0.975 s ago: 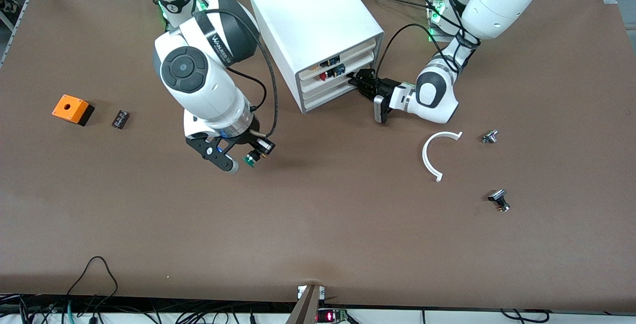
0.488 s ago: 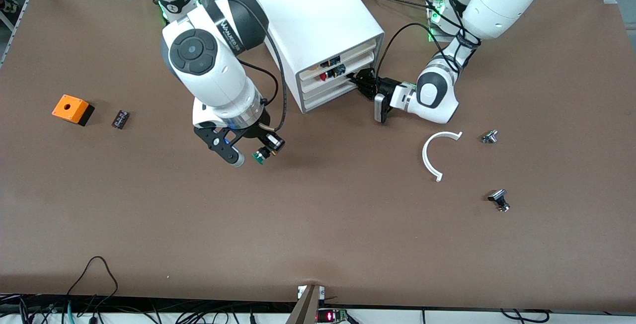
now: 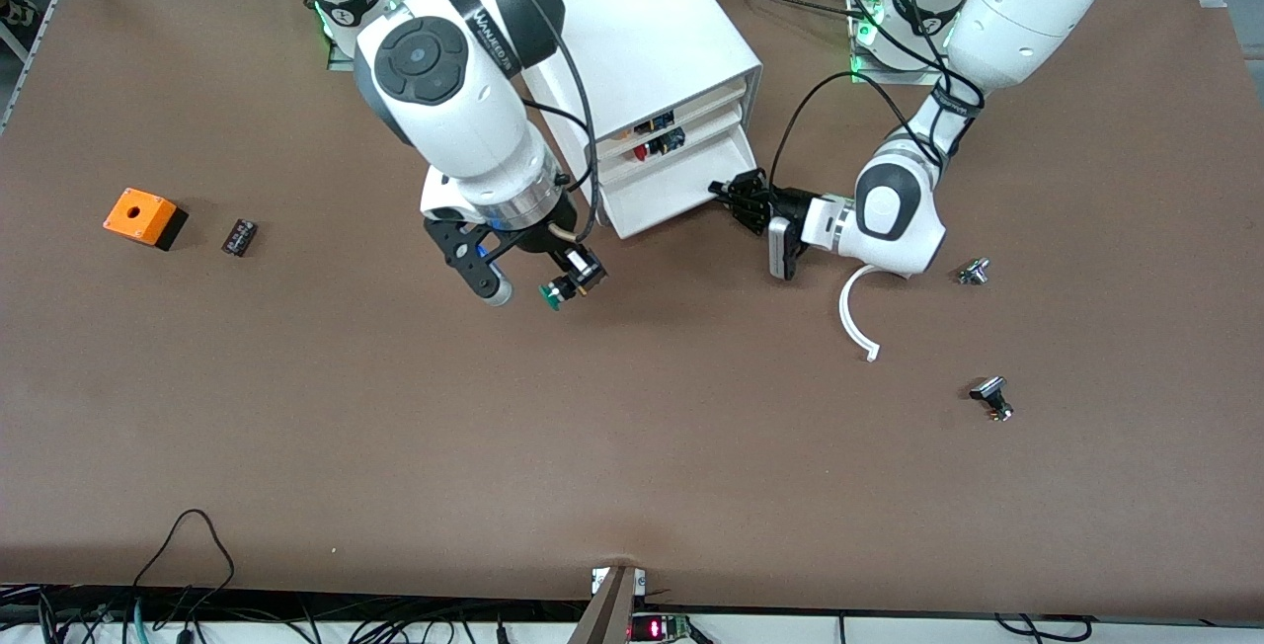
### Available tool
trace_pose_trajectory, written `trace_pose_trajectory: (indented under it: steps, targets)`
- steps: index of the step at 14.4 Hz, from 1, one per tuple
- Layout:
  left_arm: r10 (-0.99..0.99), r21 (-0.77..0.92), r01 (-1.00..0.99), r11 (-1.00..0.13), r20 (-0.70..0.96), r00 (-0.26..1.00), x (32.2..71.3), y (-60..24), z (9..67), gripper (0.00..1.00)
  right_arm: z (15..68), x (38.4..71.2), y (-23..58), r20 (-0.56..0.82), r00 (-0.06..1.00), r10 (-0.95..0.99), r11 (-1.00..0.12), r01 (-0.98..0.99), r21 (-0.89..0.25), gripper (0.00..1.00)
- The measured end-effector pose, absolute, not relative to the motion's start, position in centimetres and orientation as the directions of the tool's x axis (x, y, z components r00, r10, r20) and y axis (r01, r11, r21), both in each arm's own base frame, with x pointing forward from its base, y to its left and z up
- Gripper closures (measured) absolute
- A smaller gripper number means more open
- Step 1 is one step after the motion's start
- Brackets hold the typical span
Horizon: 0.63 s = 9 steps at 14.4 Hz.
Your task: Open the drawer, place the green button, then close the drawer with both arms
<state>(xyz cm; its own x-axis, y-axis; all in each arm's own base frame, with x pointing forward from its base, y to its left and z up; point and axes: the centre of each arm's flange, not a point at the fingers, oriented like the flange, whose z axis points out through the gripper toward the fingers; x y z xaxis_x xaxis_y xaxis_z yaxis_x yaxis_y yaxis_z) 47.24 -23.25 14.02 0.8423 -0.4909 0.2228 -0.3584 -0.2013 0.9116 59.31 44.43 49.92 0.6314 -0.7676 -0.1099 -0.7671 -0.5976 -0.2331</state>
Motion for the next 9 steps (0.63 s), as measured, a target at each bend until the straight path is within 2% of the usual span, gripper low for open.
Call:
trace_pose_trajectory:
  steps: [3,9]
  targets:
    - [-0.492,0.895,-0.38,-0.233,0.228,0.84,49.9,-22.5,15.3,0.86,49.4,57.4,47.8,-0.144,0.57,-0.809,-0.528,-0.812,-0.247,0.6]
    - [-0.466,0.883,-0.394,-0.256,0.245,0.85,52.0,-21.0,15.7,0.86,44.8,53.7,54.2,-0.186,0.472,-0.862,-0.433,-0.876,-0.214,0.6]
